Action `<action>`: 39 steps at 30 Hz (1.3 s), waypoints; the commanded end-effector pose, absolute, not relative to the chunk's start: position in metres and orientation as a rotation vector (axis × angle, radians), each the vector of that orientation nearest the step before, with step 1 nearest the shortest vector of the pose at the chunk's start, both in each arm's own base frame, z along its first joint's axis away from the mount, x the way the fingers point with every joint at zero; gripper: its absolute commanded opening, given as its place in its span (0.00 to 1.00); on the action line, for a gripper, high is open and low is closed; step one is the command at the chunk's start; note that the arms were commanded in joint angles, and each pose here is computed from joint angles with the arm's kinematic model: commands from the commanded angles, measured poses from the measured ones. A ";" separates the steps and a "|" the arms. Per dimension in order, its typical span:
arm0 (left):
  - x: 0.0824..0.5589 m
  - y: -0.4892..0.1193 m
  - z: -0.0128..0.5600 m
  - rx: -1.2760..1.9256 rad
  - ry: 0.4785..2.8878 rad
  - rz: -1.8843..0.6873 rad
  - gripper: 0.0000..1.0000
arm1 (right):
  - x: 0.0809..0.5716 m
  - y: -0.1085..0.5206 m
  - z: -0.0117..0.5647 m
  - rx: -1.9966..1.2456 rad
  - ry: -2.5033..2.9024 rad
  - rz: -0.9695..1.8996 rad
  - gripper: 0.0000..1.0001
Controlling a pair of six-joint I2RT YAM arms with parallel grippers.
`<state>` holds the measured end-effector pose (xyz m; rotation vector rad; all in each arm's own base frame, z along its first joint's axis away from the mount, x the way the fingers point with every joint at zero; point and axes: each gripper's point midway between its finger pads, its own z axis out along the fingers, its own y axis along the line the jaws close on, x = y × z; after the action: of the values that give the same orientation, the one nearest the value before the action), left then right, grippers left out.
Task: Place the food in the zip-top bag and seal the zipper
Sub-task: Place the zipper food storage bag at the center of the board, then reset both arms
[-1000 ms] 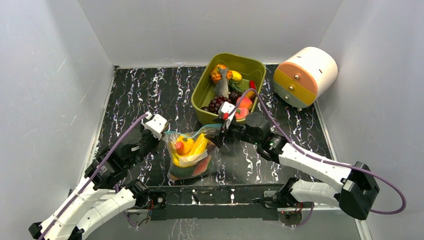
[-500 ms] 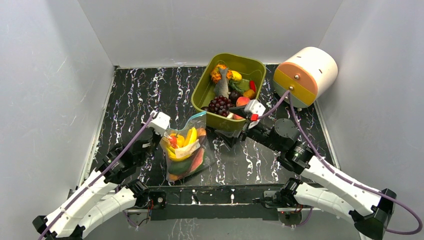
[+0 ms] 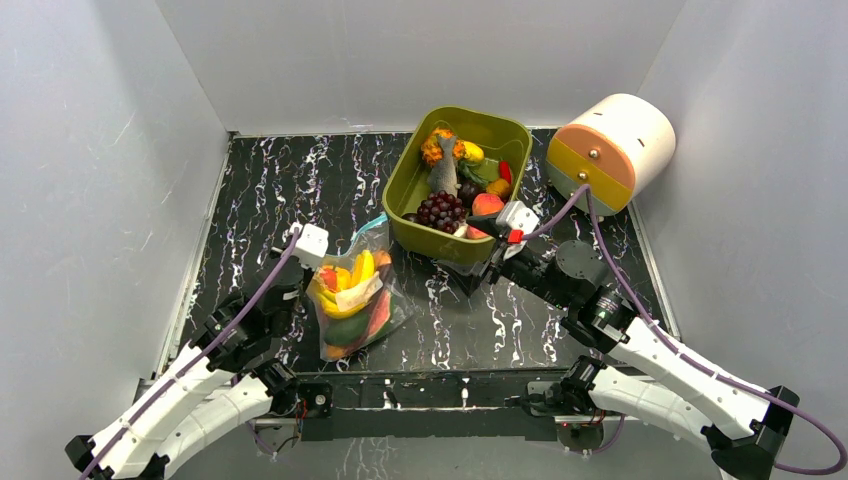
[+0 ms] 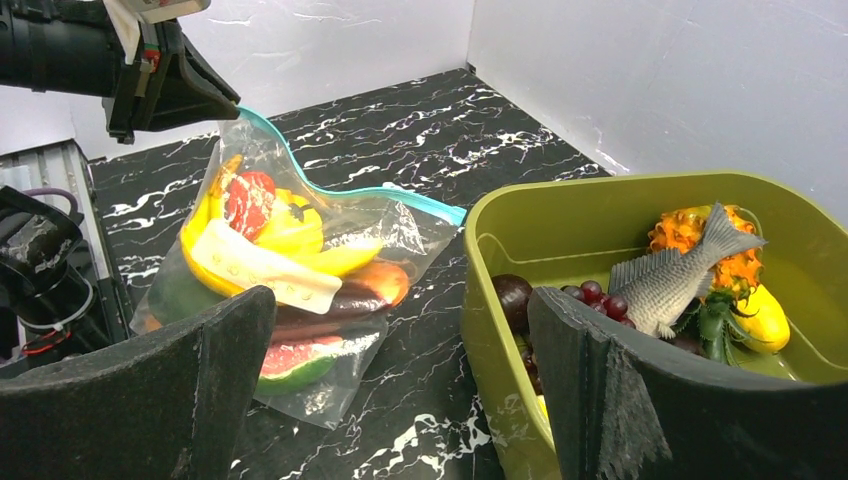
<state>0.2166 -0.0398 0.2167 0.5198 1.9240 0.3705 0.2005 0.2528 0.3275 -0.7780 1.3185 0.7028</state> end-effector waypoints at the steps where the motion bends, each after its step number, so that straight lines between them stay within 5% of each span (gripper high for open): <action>1: 0.219 -0.031 0.221 0.473 1.917 0.430 0.00 | 0.201 0.249 0.344 -0.750 1.279 0.695 0.98; 5: 0.219 -0.030 0.222 0.466 1.915 0.433 0.06 | 0.201 0.248 0.340 -0.737 1.298 0.700 0.98; 7: 0.219 -0.028 0.224 0.448 1.917 0.437 0.29 | 0.203 0.248 0.335 -0.728 1.316 0.700 0.98; 18: 0.219 -0.042 0.240 0.409 1.917 0.325 0.71 | 0.211 0.241 0.318 -0.589 1.460 0.726 0.98; 20: 0.220 -0.051 0.245 0.414 1.917 0.269 0.95 | 0.218 0.234 0.315 -0.516 1.519 0.704 0.98; 21: 0.221 -0.056 0.247 0.423 1.915 0.234 0.98 | 0.222 0.231 0.313 -0.470 1.553 0.692 0.98; 39: 0.200 -0.158 0.287 0.153 1.883 -0.617 0.98 | 0.232 0.198 0.298 -0.047 1.805 0.669 0.98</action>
<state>0.2033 -0.1407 0.2678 0.3168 1.8799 -0.4258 0.2279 0.2111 0.2756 -0.2067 1.8358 0.6526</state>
